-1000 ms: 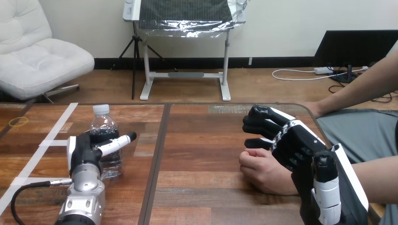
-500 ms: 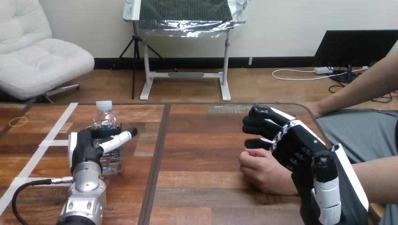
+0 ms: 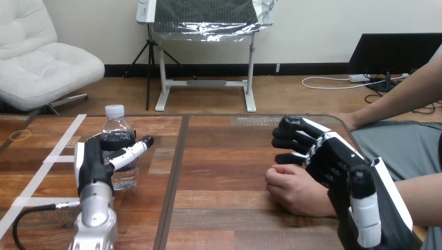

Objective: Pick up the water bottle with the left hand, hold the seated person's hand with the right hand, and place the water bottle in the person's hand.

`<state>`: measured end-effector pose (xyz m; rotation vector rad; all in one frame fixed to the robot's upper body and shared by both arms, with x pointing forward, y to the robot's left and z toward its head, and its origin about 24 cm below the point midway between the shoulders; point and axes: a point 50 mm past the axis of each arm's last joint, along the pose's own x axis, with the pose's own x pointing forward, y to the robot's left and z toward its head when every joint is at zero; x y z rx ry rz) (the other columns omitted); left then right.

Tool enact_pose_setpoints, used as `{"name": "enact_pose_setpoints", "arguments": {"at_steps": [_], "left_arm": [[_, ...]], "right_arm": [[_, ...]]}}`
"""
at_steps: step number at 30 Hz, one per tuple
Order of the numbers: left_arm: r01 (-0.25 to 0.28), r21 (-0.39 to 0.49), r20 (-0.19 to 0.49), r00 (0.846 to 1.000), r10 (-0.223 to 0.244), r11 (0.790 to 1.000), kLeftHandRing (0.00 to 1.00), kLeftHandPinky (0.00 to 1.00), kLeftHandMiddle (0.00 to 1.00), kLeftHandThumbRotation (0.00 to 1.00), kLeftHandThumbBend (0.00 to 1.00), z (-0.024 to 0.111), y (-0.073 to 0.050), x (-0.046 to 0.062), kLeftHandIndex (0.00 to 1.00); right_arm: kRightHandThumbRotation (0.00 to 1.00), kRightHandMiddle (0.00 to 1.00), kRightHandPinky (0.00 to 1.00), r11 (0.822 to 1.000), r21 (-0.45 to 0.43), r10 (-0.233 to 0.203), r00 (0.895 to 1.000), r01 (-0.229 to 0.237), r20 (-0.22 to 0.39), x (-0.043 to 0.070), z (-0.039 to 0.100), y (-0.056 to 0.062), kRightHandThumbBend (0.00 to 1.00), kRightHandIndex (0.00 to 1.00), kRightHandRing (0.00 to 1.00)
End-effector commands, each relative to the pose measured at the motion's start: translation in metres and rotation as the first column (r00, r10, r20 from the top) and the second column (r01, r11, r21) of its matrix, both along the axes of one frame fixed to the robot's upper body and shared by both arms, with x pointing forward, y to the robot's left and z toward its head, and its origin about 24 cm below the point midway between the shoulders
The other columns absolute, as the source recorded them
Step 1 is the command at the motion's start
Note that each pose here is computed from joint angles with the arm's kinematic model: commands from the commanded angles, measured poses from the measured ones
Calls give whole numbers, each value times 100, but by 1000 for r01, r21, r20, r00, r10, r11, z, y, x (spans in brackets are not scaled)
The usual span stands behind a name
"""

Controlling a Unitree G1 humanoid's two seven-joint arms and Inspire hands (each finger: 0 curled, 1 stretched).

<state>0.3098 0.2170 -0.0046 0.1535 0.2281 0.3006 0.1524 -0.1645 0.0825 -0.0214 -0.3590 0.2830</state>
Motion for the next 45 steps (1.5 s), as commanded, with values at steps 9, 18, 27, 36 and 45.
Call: {"name": "enact_pose_setpoints", "arguments": {"at_steps": [9, 18, 27, 36, 45], "left_arm": [[67, 59, 348, 934, -84, 996, 32, 28, 38, 0, 62, 55, -12, -1, 45], [101, 82, 435, 891, -127, 991, 32, 27, 37, 0, 60, 69, -18, -14, 44], [118, 85, 493, 858, -144, 989, 32, 27, 37, 0, 60, 84, -25, -26, 44], [139, 67, 527, 836, -154, 988, 32, 27, 37, 0, 59, 95, -29, -34, 44], [162, 65, 558, 812, -170, 985, 31, 27, 36, 0, 58, 103, -33, -39, 43]], "right_arm": [[95, 78, 70, 974, -204, -82, 992, 102, 100, 29, 10, -23, 81, 79, 77], [88, 78, 68, 921, -354, -115, 982, 162, 150, 45, 16, -44, 82, 77, 76], [77, 78, 66, 851, -480, -132, 971, 215, 201, 60, 28, -66, 85, 78, 75], [69, 80, 63, 755, -607, -136, 965, 249, 226, 69, 42, -83, 91, 80, 75], [64, 82, 65, 674, -695, -128, 966, 249, 223, 78, 51, -95, 94, 81, 78]]}}
